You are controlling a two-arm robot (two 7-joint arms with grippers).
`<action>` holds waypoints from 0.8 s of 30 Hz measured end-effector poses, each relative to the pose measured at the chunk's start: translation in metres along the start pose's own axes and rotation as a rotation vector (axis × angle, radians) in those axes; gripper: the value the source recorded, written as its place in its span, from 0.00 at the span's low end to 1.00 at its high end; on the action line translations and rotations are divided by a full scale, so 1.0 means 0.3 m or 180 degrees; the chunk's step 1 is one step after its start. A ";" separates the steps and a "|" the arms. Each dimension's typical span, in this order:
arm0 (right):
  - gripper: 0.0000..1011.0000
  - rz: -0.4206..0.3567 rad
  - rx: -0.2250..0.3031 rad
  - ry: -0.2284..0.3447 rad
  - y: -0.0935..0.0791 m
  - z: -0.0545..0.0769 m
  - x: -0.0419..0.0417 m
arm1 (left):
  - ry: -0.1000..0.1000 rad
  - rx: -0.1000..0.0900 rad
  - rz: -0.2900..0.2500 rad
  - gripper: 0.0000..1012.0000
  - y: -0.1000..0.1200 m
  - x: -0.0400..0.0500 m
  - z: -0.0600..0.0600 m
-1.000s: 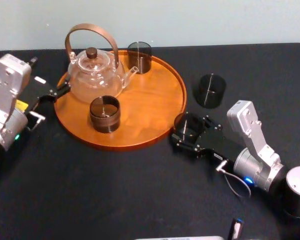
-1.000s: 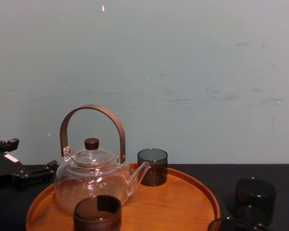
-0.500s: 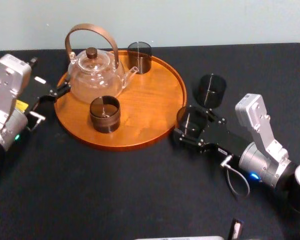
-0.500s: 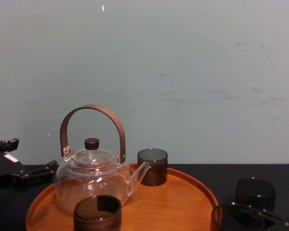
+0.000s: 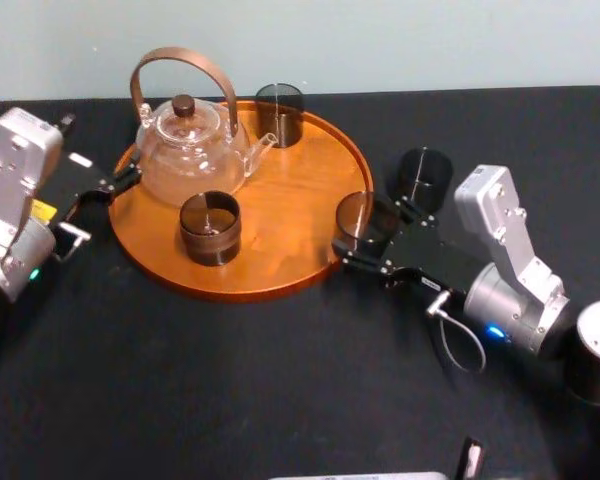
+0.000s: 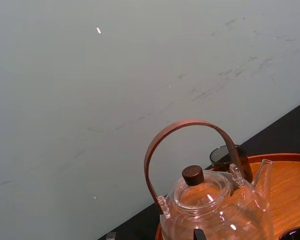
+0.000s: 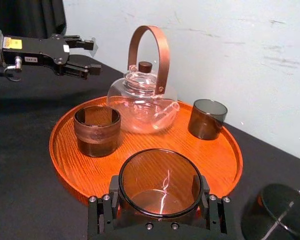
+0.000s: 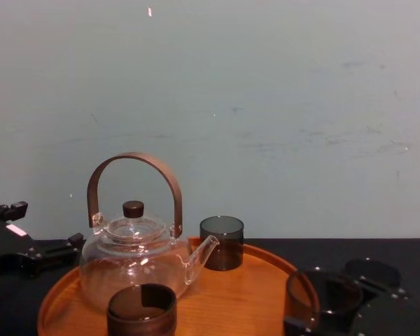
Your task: Pick up the glass from the table and place it on the tray.
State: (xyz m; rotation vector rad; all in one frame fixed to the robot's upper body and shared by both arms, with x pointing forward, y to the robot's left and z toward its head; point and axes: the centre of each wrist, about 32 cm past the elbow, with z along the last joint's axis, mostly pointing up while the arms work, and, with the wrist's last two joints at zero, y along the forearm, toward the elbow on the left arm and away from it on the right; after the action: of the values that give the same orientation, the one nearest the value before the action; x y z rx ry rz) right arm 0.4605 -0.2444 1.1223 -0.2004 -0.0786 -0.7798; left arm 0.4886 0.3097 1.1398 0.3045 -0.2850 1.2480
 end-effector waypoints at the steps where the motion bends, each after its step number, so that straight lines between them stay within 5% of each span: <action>1: 0.90 0.0017 0.0001 -0.0010 0.011 0.002 0.002 | 0.0000 0.0000 0.0000 0.99 0.000 0.000 0.000; 24: 0.90 0.0204 0.0080 -0.0048 0.184 -0.013 0.046 | 0.0000 0.0000 0.0000 0.99 0.000 0.000 0.000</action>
State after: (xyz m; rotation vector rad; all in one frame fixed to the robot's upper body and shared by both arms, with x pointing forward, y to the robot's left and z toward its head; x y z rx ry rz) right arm 0.5091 -0.2163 1.1122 -0.1841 -0.0956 -0.7132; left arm 0.4886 0.3097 1.1398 0.3045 -0.2850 1.2479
